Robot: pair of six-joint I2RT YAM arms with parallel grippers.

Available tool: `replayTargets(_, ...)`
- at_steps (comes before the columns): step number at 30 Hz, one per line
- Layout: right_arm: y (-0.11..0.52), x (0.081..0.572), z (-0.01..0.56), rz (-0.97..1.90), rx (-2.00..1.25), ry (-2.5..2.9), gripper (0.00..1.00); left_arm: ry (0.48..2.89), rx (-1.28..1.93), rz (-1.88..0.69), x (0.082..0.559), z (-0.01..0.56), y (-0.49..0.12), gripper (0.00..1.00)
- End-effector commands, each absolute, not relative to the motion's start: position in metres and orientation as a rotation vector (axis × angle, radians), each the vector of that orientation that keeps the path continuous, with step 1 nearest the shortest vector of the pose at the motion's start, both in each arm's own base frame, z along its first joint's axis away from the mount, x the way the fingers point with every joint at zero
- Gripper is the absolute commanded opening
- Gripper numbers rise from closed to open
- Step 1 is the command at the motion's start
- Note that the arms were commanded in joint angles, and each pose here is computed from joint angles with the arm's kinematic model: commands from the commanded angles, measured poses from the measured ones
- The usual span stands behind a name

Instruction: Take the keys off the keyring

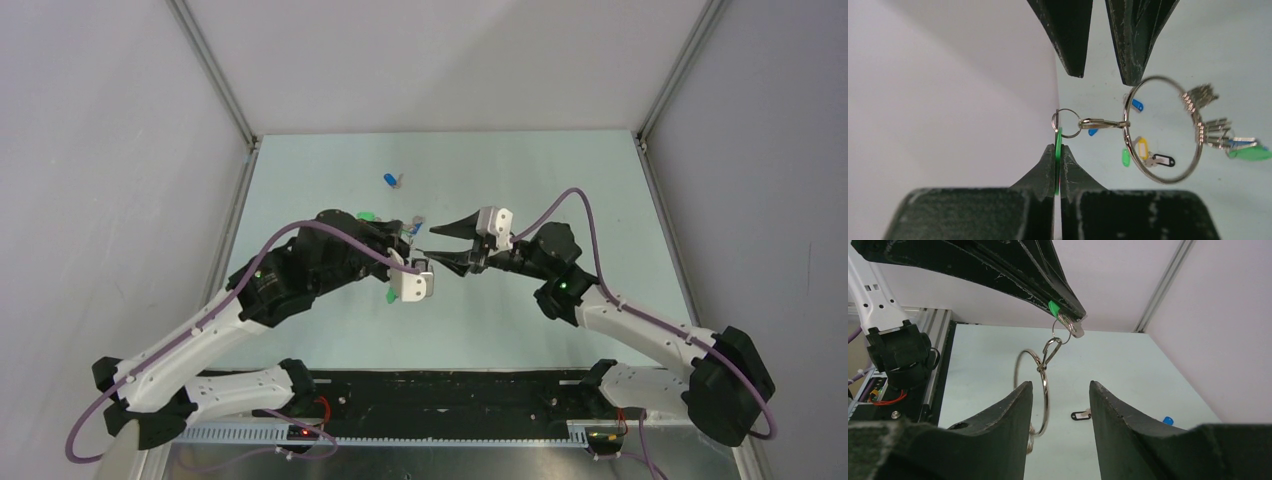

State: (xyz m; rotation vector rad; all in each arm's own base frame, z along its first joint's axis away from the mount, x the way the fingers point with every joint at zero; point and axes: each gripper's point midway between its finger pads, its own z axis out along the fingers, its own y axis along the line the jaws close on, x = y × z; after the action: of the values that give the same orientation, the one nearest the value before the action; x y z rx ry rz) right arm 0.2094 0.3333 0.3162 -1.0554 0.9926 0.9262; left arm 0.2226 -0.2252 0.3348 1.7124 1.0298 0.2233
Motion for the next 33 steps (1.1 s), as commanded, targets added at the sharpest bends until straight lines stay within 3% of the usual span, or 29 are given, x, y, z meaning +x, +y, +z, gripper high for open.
replayTargets(1,0.339,0.204,0.334,0.968,-1.039,0.917,0.51,0.923,1.701,0.286,0.221,0.357,-0.225,0.0)
replayTargets(14,0.352,0.2,0.342,1.042,-1.061,0.88,0.49,0.863,1.725,0.287,0.217,0.363,-0.233,0.0)
replayTargets(28,0.359,0.199,0.35,1.081,-1.053,0.856,0.38,0.838,1.726,0.277,0.215,0.366,-0.237,0.0)
replayTargets(33,0.361,0.198,0.345,1.095,-1.069,0.867,0.39,0.829,1.718,0.283,0.214,0.37,-0.236,0.0)
